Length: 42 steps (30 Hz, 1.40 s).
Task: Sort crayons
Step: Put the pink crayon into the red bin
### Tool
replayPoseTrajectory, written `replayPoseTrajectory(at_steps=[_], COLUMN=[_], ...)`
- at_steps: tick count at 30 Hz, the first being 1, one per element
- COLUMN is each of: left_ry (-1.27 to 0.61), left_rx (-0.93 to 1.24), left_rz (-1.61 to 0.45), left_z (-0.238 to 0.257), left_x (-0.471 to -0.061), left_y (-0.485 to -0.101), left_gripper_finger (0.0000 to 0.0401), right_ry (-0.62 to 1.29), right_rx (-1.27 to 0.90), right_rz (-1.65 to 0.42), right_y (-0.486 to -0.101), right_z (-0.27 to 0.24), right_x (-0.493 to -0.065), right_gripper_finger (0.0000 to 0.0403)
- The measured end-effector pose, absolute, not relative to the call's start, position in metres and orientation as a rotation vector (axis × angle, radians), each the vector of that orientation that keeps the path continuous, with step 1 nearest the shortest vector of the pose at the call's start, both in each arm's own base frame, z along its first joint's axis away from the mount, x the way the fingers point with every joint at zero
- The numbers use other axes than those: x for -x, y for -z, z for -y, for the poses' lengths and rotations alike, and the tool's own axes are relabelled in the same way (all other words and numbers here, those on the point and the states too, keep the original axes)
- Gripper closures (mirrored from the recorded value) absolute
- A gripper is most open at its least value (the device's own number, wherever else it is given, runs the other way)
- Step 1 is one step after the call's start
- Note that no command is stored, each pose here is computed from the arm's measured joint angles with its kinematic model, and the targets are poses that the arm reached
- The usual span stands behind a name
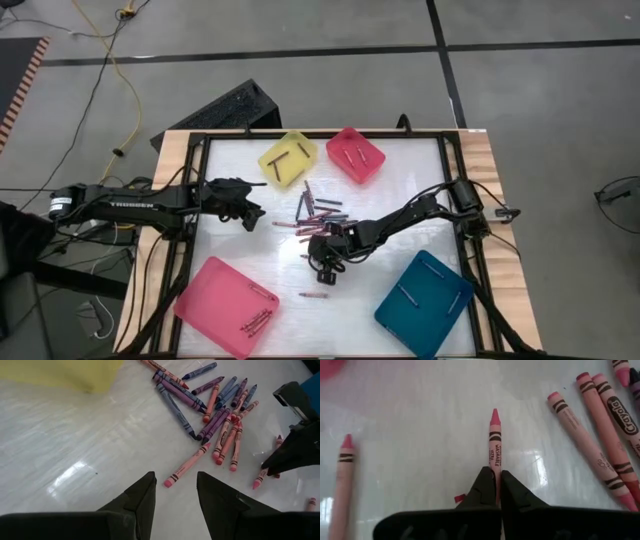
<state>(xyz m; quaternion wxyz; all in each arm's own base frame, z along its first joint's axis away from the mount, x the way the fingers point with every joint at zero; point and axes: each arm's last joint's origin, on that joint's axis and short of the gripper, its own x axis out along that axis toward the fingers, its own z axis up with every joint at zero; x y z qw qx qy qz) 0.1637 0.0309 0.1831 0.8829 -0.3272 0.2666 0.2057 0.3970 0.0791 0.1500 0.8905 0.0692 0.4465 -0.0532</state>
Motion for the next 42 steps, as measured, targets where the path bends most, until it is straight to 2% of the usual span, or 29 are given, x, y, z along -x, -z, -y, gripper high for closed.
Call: replayPoseTrajectory(at_steps=[8,17,29,42], left_ry=[-0.427,-0.425,-0.430,-0.416], left_rx=[0.674,0.673,0.690,0.703], left_rz=[-0.555,-0.547,-0.548,-0.550], left_z=[-0.031,-0.031,-0.031,-0.031], left_x=[-0.164,-0.164,-0.164,-0.164], left_y=[-0.183,-0.184,-0.184,-0.184], left_gripper_finger=[0.0268,0.0268,0.0268,0.0268], right_ry=[0.143,0.280,0.564,0.701], right_rx=[-0.166,-0.161,-0.162,-0.191], right_rz=[-0.875,-0.712,-0.523,-0.550], right_y=[-0.169,-0.224,-0.310,-0.345], right_z=[-0.074,-0.056,-0.011,0.036], right_x=[-0.394,-0.381,-0.327,-0.274], right_gripper_finger=[0.0400,0.0400,0.0400,0.0400])
